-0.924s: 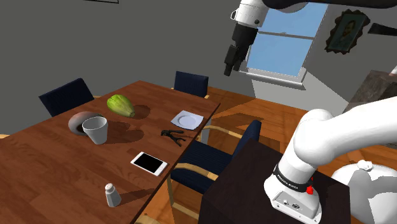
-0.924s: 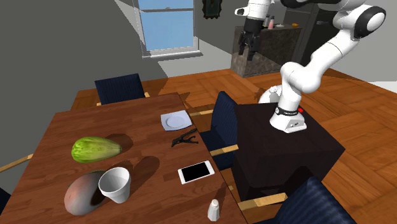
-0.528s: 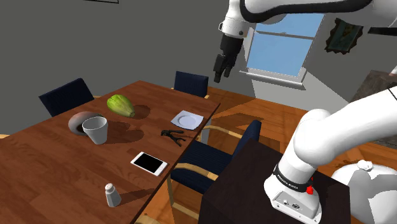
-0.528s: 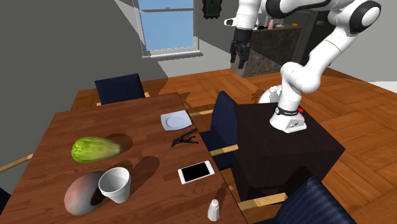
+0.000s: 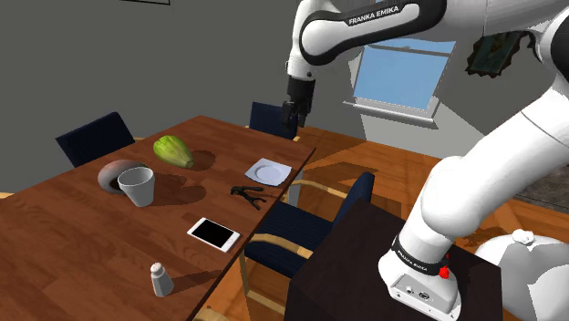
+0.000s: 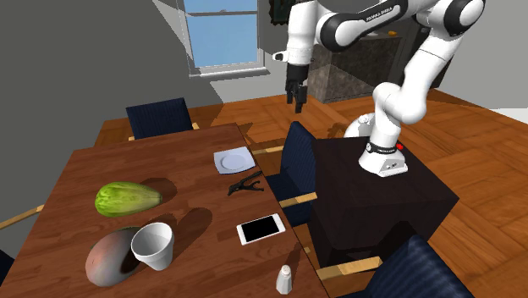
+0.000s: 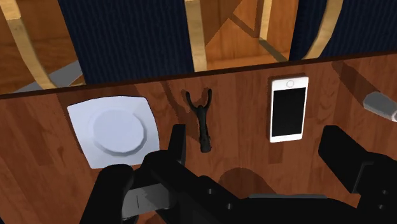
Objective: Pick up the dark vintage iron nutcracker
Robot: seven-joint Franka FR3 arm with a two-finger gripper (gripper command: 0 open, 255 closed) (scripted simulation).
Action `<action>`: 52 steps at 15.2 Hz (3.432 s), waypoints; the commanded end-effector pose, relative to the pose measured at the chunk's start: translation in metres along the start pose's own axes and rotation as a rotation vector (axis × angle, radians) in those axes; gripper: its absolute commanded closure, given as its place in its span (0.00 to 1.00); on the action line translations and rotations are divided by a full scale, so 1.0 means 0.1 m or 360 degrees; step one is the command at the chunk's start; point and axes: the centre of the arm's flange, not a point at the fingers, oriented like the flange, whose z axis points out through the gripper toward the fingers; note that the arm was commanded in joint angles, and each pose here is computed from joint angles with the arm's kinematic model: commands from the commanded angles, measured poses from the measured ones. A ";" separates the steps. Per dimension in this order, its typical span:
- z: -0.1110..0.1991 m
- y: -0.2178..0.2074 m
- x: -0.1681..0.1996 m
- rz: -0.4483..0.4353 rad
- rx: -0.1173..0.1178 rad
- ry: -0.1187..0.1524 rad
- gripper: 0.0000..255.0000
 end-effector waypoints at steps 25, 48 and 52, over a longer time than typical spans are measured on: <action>2.90 0.22 2.21 -0.0041 0.0046 -0.0342 0.00; 3.73 0.26 2.45 -0.0046 0.0053 -0.0389 1.00; 3.52 0.25 2.46 -0.0046 0.0053 -0.0389 1.00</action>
